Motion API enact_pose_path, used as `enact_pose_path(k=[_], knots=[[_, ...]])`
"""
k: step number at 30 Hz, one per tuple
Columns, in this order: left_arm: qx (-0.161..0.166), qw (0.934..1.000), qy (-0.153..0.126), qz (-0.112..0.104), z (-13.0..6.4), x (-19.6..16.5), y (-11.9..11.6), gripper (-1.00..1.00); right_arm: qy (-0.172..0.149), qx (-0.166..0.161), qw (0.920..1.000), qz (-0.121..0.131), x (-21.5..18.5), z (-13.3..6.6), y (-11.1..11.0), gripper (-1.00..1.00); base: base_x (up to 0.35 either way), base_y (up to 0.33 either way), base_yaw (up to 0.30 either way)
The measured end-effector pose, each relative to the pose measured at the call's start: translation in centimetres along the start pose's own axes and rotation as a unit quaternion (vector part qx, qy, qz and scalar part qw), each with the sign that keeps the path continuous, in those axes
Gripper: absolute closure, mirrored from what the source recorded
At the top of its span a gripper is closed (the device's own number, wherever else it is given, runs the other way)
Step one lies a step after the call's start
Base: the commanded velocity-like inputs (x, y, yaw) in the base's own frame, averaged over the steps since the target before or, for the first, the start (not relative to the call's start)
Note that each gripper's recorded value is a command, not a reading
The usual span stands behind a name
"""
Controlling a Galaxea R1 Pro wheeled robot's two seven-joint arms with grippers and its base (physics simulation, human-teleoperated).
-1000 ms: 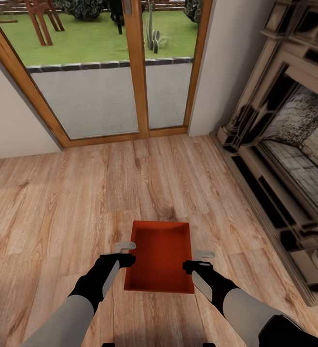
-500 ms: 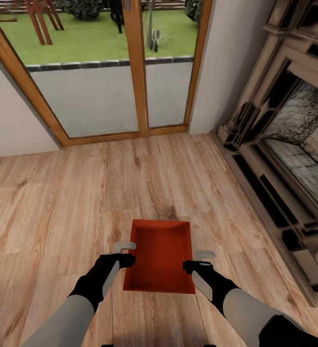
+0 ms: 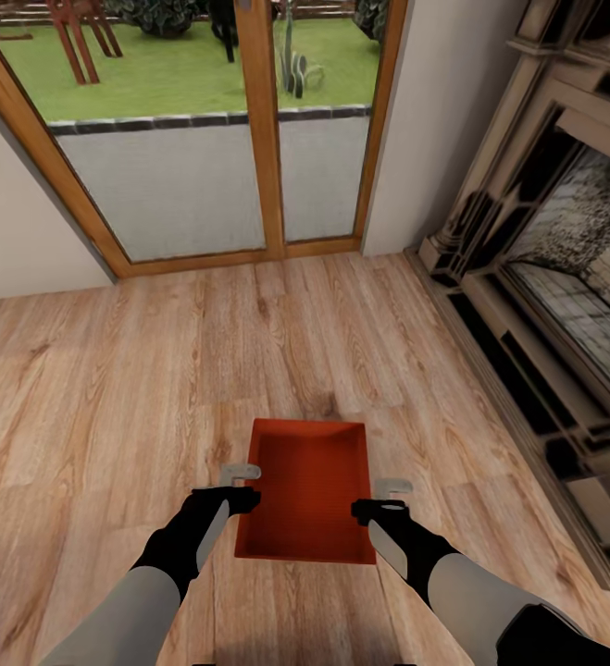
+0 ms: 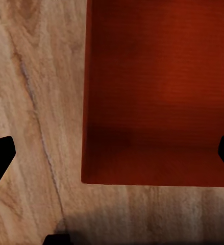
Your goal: Move the two storage containers from the living room to the garage. In the garage, place one container on the floor and stack the other container on top of it (either order is fine).
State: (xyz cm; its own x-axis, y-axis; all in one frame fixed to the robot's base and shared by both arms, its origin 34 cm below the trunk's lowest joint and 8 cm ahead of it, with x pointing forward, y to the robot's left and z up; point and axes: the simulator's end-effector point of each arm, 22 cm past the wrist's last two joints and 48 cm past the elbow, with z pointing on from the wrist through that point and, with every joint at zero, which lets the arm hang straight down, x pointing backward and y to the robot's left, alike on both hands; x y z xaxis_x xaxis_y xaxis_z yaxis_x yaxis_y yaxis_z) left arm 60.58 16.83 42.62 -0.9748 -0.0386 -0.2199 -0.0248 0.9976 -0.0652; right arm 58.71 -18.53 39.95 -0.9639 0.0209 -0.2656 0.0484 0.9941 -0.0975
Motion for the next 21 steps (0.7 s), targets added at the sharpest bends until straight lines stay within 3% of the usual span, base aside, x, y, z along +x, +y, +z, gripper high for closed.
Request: enact_pose_path(k=[6,21], knots=[[-0.001,1.0000,-0.002,0.001,1.0,0.2,0.0,-1.00,-0.007,0.004,0.9999,-0.015,0.0,1.0,0.0,-1.00,0.000,0.000,0.000],[-0.003,1.0000,-0.003,0.001,3.4,0.8,0.4,-1.00,-0.009,0.004,0.9998,-0.016,0.8,3.4,0.2,-1.00,0.000,0.000,0.000]])
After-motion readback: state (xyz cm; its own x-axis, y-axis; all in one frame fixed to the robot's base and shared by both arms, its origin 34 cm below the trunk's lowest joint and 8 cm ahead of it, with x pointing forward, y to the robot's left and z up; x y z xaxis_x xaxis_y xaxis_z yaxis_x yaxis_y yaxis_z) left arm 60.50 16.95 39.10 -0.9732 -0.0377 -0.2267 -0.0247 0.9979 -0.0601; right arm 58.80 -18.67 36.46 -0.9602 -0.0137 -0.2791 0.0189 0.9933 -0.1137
